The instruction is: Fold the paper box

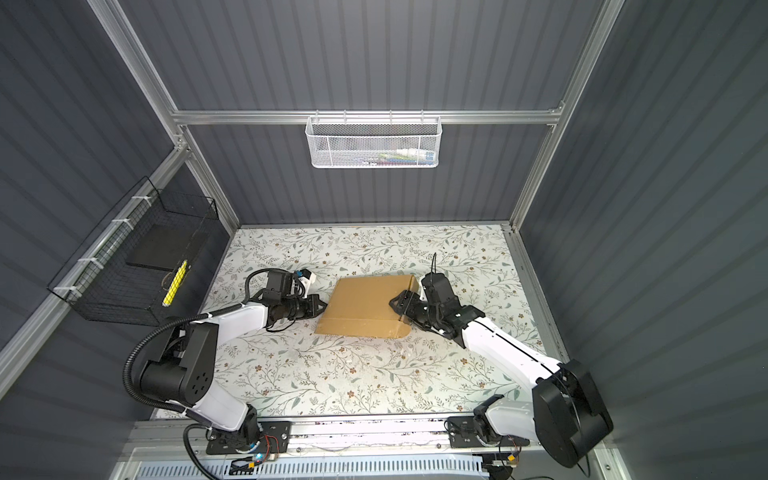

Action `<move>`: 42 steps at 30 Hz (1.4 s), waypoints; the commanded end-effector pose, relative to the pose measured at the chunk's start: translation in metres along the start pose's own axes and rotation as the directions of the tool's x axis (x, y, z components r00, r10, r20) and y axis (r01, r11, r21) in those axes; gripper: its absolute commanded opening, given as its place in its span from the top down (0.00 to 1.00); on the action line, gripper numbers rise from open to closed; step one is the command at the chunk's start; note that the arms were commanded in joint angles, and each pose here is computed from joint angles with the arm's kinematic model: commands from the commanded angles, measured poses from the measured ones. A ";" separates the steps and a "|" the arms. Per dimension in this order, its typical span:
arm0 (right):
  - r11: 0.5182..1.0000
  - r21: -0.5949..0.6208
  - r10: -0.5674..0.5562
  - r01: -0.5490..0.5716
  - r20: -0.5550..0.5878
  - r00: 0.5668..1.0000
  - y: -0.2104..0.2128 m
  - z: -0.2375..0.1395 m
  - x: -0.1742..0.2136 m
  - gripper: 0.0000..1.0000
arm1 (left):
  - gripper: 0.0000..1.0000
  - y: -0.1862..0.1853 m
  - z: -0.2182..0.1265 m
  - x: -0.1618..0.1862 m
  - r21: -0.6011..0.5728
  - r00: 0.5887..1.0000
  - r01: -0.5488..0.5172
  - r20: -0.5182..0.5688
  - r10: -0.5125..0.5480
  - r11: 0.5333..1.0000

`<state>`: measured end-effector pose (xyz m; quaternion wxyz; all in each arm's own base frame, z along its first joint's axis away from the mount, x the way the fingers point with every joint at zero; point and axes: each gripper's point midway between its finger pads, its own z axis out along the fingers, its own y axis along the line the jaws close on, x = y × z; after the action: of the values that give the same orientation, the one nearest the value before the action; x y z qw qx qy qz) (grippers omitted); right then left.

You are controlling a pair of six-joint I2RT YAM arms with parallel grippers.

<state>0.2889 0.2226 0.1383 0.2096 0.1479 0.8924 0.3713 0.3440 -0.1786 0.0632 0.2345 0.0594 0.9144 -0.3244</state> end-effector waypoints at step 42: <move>0.994 -0.064 -0.084 0.090 0.095 0.992 0.021 -0.002 -0.011 0.33 | 0.66 -0.027 -0.044 -0.057 -0.039 0.982 0.000 0.188 0.007 0.999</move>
<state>0.3013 0.2351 0.1560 0.2567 0.1271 0.8732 0.3944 0.3654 -0.1715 0.1138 0.3040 0.0242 0.8984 -0.3161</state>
